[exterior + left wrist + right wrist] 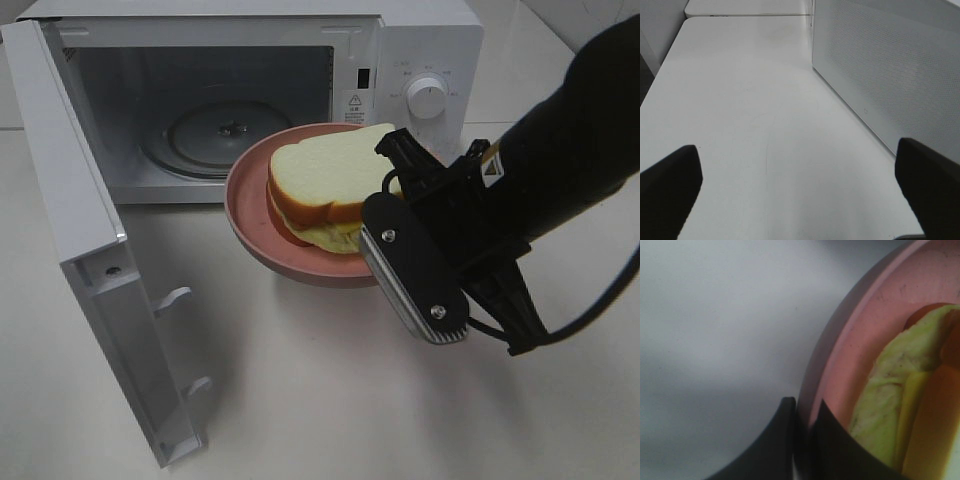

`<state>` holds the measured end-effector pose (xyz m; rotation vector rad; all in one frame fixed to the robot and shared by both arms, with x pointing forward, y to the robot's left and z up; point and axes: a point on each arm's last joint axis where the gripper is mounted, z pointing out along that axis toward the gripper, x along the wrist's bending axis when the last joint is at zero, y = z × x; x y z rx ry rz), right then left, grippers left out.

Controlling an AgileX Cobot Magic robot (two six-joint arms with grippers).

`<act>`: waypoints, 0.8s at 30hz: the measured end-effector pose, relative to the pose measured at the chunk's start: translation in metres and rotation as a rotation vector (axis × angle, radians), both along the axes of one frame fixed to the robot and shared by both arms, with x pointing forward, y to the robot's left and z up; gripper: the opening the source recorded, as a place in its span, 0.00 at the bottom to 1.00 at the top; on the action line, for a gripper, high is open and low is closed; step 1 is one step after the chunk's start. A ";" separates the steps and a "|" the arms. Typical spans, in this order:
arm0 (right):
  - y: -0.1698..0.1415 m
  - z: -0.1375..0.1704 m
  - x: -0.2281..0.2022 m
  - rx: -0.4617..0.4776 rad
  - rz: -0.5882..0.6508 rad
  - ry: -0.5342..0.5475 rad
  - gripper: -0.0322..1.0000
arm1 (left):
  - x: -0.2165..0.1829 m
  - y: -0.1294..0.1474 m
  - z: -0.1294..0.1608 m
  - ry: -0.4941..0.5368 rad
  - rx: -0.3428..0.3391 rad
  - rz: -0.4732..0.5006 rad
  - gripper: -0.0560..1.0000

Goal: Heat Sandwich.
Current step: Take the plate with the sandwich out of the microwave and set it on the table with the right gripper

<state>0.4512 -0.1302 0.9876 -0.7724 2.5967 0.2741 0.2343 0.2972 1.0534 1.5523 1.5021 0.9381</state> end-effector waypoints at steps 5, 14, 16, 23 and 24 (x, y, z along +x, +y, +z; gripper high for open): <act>-0.011 0.001 -0.014 0.013 -0.025 0.003 0.08 | 0.000 0.000 0.000 0.000 0.000 0.000 0.99; -0.031 0.004 -0.039 0.034 -0.077 -0.003 0.08 | 0.000 0.000 0.000 0.000 0.000 0.000 0.99; -0.035 0.006 -0.044 0.038 -0.090 -0.002 0.08 | 0.000 0.000 0.000 0.000 0.000 0.000 0.99; -0.047 0.017 -0.055 0.031 -0.131 -0.008 0.08 | 0.000 0.000 0.000 0.000 0.000 0.000 0.99; -0.049 0.019 -0.056 0.028 -0.144 -0.009 0.08 | 0.000 0.000 0.000 0.000 0.000 0.000 0.99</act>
